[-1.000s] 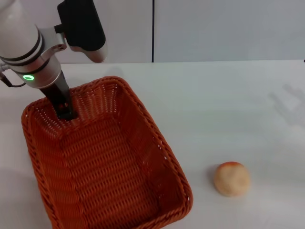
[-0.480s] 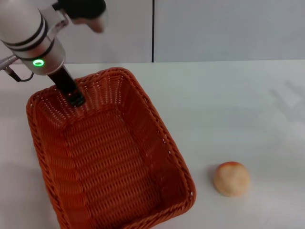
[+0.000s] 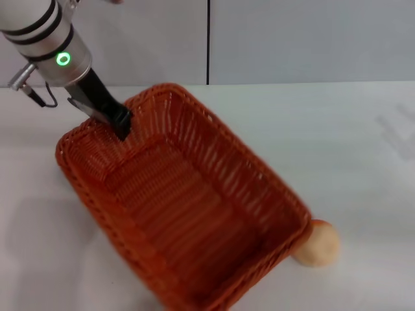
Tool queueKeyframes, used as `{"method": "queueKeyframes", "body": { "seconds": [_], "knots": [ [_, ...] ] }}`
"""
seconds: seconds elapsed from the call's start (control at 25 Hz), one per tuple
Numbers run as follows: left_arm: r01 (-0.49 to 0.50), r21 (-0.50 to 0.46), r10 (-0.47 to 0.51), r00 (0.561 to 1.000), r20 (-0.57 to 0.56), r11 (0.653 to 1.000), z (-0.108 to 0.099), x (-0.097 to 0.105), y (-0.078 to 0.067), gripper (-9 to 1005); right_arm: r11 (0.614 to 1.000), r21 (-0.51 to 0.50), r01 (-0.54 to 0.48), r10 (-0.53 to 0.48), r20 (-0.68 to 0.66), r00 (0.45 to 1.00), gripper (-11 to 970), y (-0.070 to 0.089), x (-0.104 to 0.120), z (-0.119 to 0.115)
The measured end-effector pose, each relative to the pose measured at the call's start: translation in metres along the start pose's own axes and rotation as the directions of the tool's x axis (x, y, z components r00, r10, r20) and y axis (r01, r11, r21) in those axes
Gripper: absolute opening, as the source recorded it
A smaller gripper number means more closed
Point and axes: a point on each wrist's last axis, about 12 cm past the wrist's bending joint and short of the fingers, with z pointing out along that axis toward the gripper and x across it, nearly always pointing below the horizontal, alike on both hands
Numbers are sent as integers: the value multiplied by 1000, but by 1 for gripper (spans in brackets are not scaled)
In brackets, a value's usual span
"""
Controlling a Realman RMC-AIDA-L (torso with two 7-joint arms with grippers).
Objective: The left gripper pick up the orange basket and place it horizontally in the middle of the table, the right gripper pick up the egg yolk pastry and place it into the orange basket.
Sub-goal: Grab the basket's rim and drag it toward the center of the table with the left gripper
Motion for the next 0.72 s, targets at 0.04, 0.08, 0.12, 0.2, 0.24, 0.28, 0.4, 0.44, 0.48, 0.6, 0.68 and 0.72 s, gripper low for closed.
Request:
{"method": "queueKeyframes", "body": {
  "seconds": [0.04, 0.08, 0.12, 0.2, 0.24, 0.28, 0.4, 0.44, 0.48, 0.6, 0.68, 0.72],
  "knots": [
    [23, -1, -23, 1000, 2, 1000, -2, -2, 0, 224, 1000, -4, 1, -1, 3, 1000, 575, -1, -1, 1],
    [39, 0, -39, 999, 2, 999, -3, -2, 0, 216, 1000, -7, 1, -1, 5, 1000, 575, -1, -2, 1],
    [61, 0, -61, 998, 3, 998, -4, -3, 0, 210, 1000, -12, 1, -1, 8, 1000, 575, -1, -3, 2],
    [127, -2, -127, 992, -4, 992, -7, -3, 2, 199, 1000, -20, 5, -5, 12, 1000, 575, -1, -5, 3],
    [146, -2, -146, 989, -6, 989, -7, -3, 3, 194, 1000, -23, 8, -8, 13, 1000, 575, -2, -6, 3],
    [156, -1, -156, 988, -7, 988, -8, -2, 3, 188, 1000, -25, 10, -10, 13, 1000, 575, -2, -7, 4],
    [245, 39, -245, 970, -2, 969, -12, 2, 11, 186, 999, -33, 13, -12, 16, 1000, 575, -3, -10, 4],
    [263, 54, -263, 965, 1, 963, -13, 3, 13, 186, 999, -34, 13, -12, 16, 1000, 575, -4, -11, 4],
    [293, 80, -294, 956, 9, 953, -15, 5, 17, 185, 999, -37, 13, -13, 17, 1000, 575, -5, -13, 4],
    [358, 127, -364, 931, 25, 925, -18, 11, 28, 183, 999, -39, 15, -14, 17, 1000, 575, -8, -17, 3],
    [381, 133, -388, 921, 27, 915, -18, 16, 34, 182, 999, -39, 14, -14, 16, 1000, 575, -11, -19, 3],
    [393, 132, -400, 916, 27, 910, -18, 19, 38, 182, 999, -39, 12, -12, 16, 1000, 576, -11, -20, 3]
  ]
}}
